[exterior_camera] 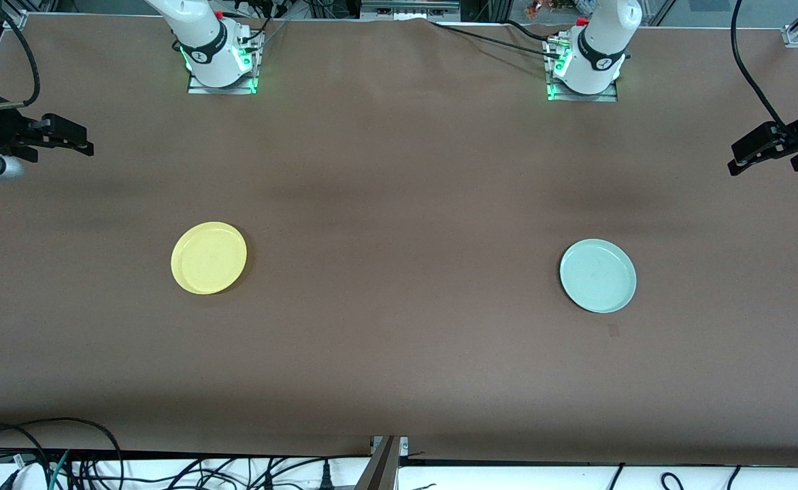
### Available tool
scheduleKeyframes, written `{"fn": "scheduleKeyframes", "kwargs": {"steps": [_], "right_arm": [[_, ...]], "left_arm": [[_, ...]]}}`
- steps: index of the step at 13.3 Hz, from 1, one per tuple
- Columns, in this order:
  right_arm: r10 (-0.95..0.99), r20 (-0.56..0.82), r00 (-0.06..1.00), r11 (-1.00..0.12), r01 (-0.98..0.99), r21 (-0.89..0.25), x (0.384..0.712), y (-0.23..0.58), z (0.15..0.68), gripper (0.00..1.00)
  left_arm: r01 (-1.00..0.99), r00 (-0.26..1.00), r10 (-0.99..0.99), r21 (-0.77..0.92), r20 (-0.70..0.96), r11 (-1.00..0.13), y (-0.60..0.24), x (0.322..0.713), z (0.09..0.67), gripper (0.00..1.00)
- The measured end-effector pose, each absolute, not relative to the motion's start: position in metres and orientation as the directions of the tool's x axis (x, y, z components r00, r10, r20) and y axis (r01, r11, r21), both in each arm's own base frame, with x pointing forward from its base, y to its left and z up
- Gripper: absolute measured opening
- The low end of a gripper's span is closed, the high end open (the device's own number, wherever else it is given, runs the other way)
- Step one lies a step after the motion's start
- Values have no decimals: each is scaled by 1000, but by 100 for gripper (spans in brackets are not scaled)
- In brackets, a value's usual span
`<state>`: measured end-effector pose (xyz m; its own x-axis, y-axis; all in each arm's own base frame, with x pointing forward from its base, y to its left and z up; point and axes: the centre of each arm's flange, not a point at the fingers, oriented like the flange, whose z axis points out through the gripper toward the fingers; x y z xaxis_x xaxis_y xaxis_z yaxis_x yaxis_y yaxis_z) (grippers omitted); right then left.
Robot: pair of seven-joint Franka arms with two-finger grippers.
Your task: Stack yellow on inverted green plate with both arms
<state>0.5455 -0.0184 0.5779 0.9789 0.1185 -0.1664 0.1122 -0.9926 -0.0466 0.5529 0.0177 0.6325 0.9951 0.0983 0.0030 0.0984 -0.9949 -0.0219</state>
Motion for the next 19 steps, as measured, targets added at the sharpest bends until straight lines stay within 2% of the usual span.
{"fn": "scheduleKeyframes", "kwargs": {"steps": [19], "right_arm": [[119, -169, 978, -993, 112, -47, 545, -18, 578, 100]], "left_arm": [[84, 996, 84, -24, -15, -996, 10, 558, 623, 100]]}}
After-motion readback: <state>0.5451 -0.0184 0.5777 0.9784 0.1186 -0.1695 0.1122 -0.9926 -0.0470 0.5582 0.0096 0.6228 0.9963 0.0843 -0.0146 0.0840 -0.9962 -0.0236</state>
